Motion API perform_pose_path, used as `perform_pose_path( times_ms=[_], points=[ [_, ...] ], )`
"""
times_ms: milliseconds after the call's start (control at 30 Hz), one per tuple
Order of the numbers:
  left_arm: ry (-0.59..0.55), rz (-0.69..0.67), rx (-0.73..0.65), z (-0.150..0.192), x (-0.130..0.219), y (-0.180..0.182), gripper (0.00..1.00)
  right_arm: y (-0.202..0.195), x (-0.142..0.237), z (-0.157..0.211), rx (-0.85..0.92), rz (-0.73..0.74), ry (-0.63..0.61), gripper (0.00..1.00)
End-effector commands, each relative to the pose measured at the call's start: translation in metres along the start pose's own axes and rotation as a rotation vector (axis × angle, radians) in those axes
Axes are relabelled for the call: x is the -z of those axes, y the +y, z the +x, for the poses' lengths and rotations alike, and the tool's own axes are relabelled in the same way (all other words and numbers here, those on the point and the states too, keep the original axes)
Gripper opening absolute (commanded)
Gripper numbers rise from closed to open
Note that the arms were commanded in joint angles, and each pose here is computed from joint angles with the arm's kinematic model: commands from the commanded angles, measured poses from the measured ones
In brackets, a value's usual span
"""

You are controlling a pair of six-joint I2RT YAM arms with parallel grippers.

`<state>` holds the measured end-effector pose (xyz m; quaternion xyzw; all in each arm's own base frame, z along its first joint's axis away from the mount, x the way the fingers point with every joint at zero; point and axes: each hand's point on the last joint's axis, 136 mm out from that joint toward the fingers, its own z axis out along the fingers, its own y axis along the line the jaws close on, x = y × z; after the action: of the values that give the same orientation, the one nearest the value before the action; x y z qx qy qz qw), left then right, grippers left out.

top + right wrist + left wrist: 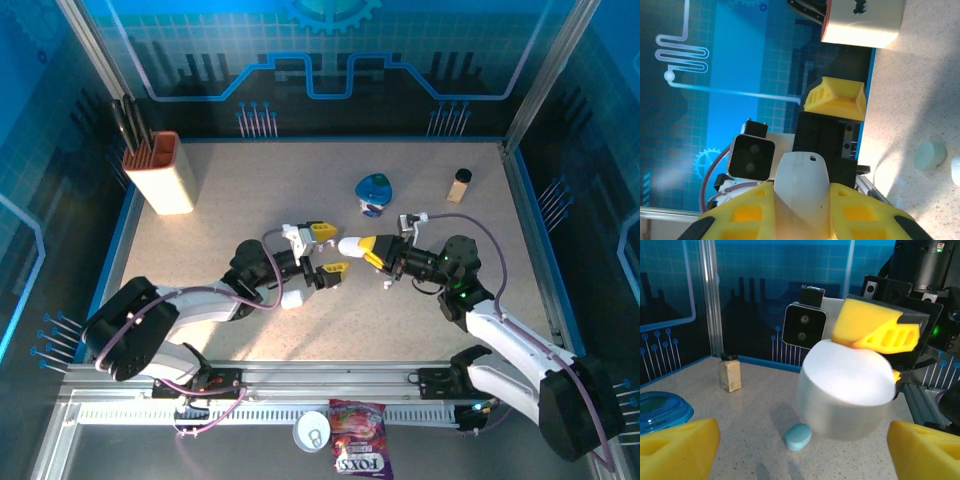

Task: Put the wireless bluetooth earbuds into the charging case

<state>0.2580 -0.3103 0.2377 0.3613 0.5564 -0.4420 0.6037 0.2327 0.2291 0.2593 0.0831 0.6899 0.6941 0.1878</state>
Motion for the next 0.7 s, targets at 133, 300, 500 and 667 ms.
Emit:
perform_pose_path(
  times_ms=[133, 300, 500, 667],
  points=[
    [-0.122, 0.145, -0.031, -0.031, -0.008, -0.013, 0.72, 0.032, -0.004, 0.002, -0.022, -0.094, 0.022, 0.12],
    [-0.118, 0.158, -0.067, -0.028, -0.012, -0.013, 0.68, 0.031, -0.009, 0.002, -0.056, -0.095, 0.034, 0.1],
    [-0.114, 0.18, -0.086, -0.027, -0.014, -0.015, 0.63, 0.03, -0.012, 0.0, -0.065, -0.103, 0.029, 0.09],
    [-0.106, 0.193, -0.084, -0.024, -0.014, -0.016, 0.59, 0.029, -0.014, 0.0, -0.069, -0.103, 0.032, 0.09]
  ],
)
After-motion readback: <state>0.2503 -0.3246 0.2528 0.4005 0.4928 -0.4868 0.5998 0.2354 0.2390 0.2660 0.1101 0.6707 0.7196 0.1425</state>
